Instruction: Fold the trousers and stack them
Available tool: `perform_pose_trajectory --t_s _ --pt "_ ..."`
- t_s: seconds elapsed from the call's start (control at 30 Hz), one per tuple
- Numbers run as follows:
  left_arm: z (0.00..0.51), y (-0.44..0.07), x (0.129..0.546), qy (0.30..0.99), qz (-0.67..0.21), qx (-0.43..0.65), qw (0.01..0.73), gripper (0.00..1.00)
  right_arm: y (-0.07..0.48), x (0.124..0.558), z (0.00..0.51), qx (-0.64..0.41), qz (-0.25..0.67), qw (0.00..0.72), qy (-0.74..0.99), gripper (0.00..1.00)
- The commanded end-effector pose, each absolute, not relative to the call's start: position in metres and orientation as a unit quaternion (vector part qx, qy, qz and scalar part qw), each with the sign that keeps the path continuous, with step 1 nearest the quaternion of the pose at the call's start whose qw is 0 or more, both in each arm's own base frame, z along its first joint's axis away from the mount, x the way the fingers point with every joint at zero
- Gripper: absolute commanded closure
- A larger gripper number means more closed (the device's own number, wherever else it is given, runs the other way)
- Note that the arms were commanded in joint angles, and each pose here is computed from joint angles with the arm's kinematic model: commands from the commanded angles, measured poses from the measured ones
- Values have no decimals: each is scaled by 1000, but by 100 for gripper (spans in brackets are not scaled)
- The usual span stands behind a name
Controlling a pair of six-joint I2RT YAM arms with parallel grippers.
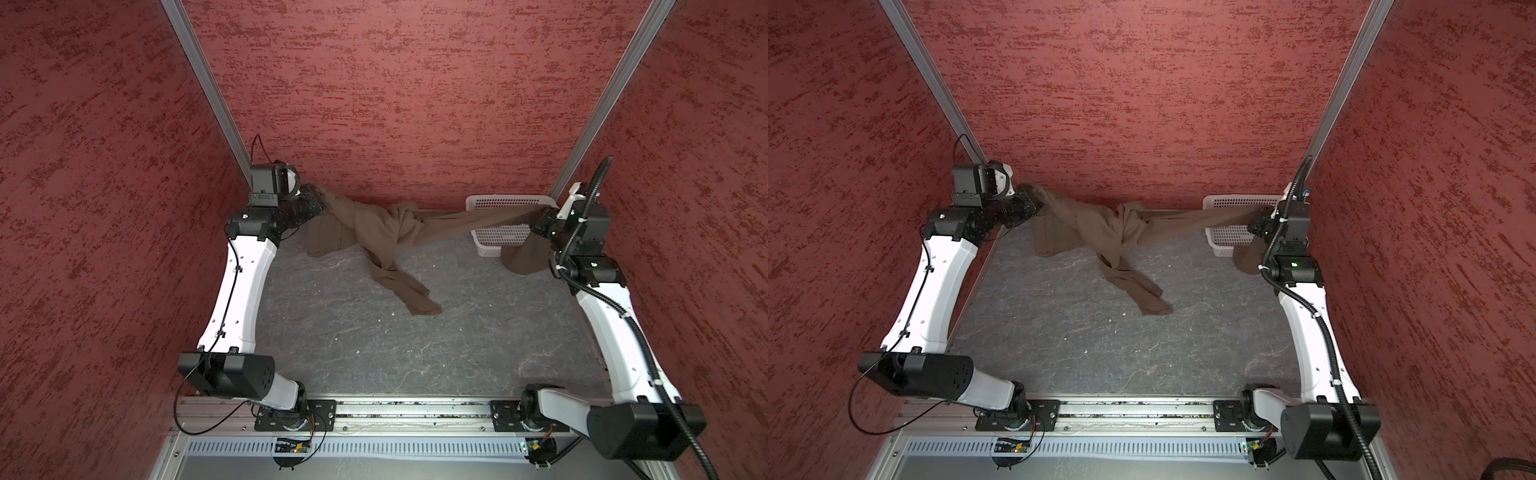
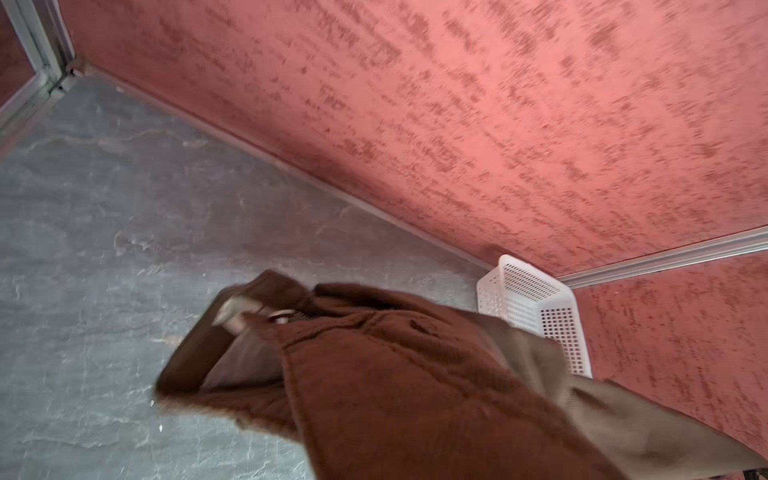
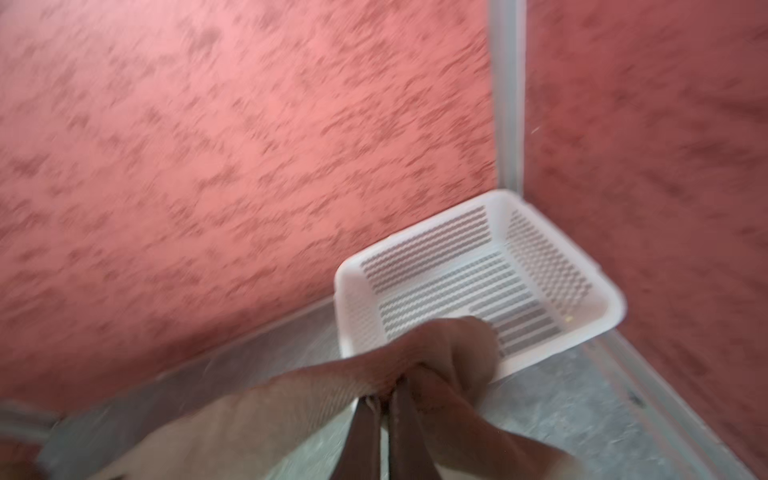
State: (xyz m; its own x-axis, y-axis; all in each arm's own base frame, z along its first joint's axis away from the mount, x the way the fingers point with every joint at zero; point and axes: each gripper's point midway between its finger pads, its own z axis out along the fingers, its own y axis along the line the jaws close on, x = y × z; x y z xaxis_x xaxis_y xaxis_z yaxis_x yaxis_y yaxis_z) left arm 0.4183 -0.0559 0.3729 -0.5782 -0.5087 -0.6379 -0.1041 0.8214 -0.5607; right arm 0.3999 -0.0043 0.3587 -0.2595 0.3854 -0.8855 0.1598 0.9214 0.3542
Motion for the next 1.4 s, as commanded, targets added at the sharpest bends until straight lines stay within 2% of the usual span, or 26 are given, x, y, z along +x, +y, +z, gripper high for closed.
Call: perform_pose_trajectory --t_s 0.0,0.17,0.2,0.27,0.3,0.37,0.5,0.7,0.8,0.9,1.0,1.03,1.07,1.1,1.13,1.17,1.27,1.37 --pt "408 -61 424 833 -250 -165 466 100 62 399 312 107 139 519 837 100" --pt "431 -80 427 828 -252 -132 483 100 123 394 302 64 205 499 839 100" --pt "433 -83 428 828 -254 -128 484 100 131 395 294 59 206 491 845 95" --pt "436 -90 429 829 -259 -121 481 100 139 400 270 51 186 458 868 57" --pt "437 -94 429 831 -262 -118 477 100 142 402 262 49 176 442 878 45" --pt "440 -102 428 833 -264 -108 474 100 153 401 265 38 185 442 877 37" --pt "456 -110 421 830 -242 -93 494 100 195 386 300 -6 241 480 843 33" --pt "473 -122 415 824 -252 -78 501 100 316 337 328 -140 414 480 761 31" --pt "478 -133 412 824 -261 -67 498 100 363 315 337 -194 439 493 726 28" --pt "488 -146 405 818 -270 -47 507 100 400 323 320 -207 446 478 728 23" --pt "492 -149 399 815 -272 -40 511 100 427 335 320 -200 484 458 719 23" --pt "493 -148 398 815 -271 -40 511 100 435 337 324 -200 498 454 711 24" --pt "492 -148 397 816 -270 -38 509 100 442 338 330 -203 513 452 701 33" --pt "491 -146 396 818 -265 -39 508 100 446 341 338 -203 522 456 691 58" --pt "490 -144 395 820 -259 -41 509 100 445 346 343 -200 519 462 690 89" --pt "489 -140 393 822 -251 -43 510 100 440 355 346 -192 503 473 697 100" --pt "490 -125 387 824 -226 -48 518 100 395 390 353 -155 417 515 732 100" --pt "487 -99 383 819 -210 -78 529 100 312 428 369 -86 337 553 757 100"
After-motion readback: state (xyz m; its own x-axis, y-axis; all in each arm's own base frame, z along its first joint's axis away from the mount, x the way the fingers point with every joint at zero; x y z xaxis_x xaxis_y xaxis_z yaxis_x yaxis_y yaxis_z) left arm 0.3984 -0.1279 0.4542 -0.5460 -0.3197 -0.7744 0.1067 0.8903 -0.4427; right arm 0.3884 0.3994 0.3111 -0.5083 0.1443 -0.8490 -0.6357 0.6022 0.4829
